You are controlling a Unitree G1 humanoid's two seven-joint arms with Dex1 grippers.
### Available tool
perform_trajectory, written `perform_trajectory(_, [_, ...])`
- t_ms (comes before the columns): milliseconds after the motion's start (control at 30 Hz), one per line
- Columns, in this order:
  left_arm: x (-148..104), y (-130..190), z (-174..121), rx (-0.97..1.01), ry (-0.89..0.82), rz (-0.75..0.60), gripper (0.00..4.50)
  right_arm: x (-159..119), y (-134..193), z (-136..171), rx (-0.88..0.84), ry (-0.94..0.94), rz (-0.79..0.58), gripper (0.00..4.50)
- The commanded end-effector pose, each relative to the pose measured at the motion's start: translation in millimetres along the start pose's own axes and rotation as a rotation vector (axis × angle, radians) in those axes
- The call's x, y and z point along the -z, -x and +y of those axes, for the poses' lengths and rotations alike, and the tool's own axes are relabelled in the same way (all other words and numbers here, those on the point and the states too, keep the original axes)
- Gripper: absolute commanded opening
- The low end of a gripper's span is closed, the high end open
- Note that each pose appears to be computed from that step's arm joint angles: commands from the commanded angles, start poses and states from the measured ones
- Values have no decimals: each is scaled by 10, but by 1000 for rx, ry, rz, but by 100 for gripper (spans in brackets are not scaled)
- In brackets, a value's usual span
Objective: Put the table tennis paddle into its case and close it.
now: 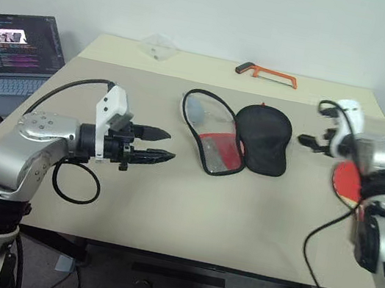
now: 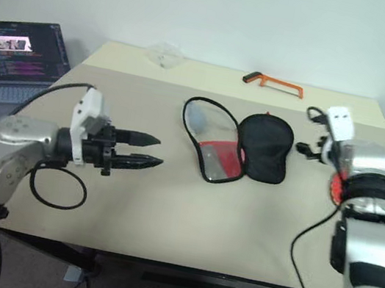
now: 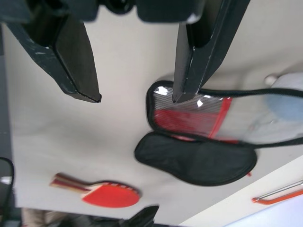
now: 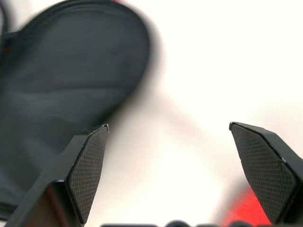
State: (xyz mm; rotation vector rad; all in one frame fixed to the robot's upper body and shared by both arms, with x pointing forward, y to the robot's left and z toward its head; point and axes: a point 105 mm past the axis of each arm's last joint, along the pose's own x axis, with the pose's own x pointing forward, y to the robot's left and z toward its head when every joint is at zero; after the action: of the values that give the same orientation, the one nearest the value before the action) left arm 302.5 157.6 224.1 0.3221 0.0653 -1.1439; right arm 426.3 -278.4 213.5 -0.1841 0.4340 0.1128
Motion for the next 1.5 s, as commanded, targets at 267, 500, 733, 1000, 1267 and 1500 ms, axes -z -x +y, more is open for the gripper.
perform_trajectory(267, [-107,-162,-30,124,-40,-49,262,685,605,-294,280,-208,92,449])
perform_trajectory(500, [-92,-246,-16,161,-42,-48,262,1108,622,-271,285,-334,170,449])
perform_trajectory(733, [-102,-311,-33,173,-45,-54,262,1358,480,-271,302,-376,218,449])
perform_trajectory(1000, [-102,-288,-34,162,-47,-48,262,1534,438,-392,366,-394,242,449])
perform_trajectory(1267, [-101,-291,-33,154,-47,-47,262,1437,368,-340,381,-380,209,241])
perform_trajectory(1500, [-79,-223,35,107,-46,-34,262,560,330,-104,350,-239,-25,109])
